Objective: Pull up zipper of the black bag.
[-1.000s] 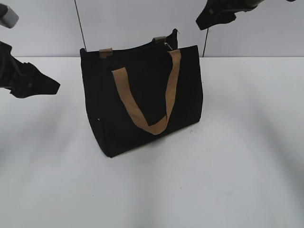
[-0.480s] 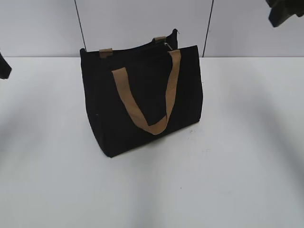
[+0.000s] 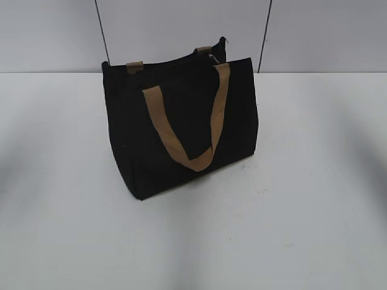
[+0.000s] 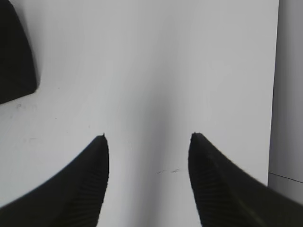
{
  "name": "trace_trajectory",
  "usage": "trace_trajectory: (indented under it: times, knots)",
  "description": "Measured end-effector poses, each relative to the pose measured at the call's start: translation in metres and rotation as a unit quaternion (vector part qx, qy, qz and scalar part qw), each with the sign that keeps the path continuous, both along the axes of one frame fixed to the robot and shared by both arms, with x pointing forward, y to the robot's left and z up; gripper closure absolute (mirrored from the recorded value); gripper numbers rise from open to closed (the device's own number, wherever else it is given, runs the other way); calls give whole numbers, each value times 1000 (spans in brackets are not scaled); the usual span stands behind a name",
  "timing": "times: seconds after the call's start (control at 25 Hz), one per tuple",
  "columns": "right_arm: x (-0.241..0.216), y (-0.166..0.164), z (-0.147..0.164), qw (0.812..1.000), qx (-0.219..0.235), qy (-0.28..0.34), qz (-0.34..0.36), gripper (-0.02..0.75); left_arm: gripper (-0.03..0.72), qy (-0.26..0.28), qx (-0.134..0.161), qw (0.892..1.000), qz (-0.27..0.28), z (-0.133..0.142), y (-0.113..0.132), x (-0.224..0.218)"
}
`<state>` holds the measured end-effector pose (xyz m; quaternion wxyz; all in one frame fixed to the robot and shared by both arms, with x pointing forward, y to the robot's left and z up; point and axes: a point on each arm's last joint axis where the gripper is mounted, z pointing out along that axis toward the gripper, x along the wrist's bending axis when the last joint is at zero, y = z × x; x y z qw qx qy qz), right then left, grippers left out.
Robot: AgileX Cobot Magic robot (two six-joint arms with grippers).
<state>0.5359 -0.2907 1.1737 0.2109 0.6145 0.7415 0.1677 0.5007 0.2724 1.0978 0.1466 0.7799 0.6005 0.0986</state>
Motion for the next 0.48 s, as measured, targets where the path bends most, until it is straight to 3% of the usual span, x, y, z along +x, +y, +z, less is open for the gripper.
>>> trace_trajectory:
  times: [0.2, 0.48]
  knots:
    - [-49, 6, -2, 999, 42, 0, 13, 314, 165, 23, -1, 1000, 0, -11, 2, -31]
    - [-142, 6, -50, 998, 58, 23, 24, 314, 165, -22, -22, 999, 7, -29, 5, -96]
